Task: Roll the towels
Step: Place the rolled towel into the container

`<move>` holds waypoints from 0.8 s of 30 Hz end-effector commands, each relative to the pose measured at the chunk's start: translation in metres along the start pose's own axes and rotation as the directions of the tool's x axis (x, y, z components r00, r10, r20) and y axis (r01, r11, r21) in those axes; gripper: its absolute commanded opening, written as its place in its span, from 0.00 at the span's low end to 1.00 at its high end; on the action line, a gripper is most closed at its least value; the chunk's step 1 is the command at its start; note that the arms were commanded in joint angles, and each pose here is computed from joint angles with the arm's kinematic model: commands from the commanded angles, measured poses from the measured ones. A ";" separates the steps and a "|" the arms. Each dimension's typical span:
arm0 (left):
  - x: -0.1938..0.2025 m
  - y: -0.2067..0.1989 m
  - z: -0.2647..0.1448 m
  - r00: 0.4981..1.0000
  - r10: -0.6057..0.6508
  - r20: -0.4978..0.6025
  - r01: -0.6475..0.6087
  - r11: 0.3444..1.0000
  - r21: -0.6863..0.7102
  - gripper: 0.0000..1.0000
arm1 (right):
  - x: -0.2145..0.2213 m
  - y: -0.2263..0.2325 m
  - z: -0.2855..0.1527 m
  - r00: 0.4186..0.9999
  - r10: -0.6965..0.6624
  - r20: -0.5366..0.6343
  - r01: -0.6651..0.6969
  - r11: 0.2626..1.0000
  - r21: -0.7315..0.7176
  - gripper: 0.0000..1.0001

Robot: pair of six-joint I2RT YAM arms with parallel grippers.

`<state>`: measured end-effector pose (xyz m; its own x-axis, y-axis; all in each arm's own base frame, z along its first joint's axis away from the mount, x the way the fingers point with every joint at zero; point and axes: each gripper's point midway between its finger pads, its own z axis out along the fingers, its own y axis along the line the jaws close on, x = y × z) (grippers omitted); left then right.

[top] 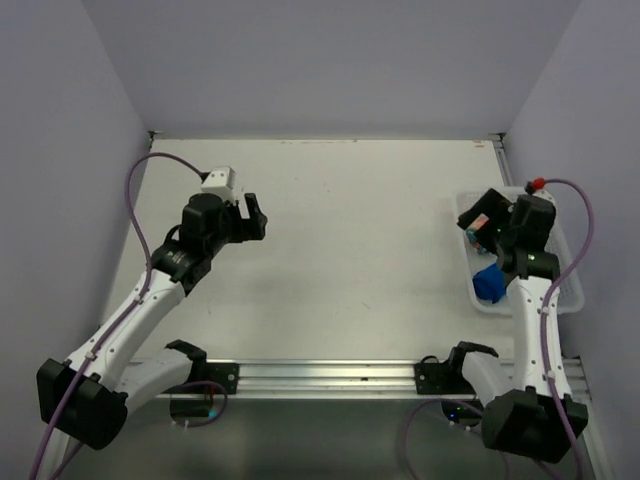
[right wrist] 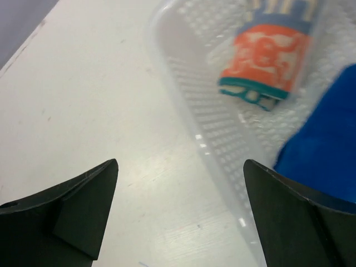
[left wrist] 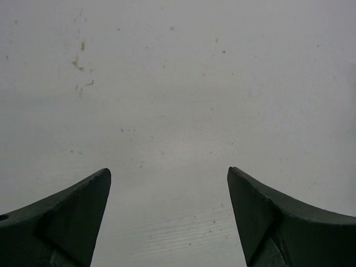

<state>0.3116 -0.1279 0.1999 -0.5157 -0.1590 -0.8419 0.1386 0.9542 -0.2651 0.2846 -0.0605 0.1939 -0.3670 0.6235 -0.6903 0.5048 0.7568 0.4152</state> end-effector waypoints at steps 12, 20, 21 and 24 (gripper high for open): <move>-0.036 0.065 -0.022 0.981 0.033 0.190 0.038 0.933 -0.357 1.00 | 0.060 0.156 -0.054 0.867 -0.484 0.116 0.485 0.769 -0.416 0.99; -0.047 0.056 -0.030 0.955 0.069 0.288 0.015 0.960 -0.280 1.00 | 0.067 0.152 -0.024 0.883 -0.466 0.058 0.457 0.824 -0.336 0.99; -0.050 0.053 -0.033 0.950 0.070 0.303 0.012 0.965 -0.263 1.00 | 0.067 0.149 -0.024 0.885 -0.462 0.055 0.454 0.830 -0.323 0.99; -0.051 0.052 -0.034 0.948 0.077 0.308 0.005 0.966 -0.259 0.99 | 0.065 0.132 -0.015 0.885 -0.461 0.057 0.461 0.855 -0.239 0.99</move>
<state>0.3095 -0.0588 0.2205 -0.3098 -0.1529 -0.9384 -0.1175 0.9856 -0.1218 0.3090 0.0993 0.2042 -0.5757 0.1608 -0.8017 -0.0076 0.9794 0.2018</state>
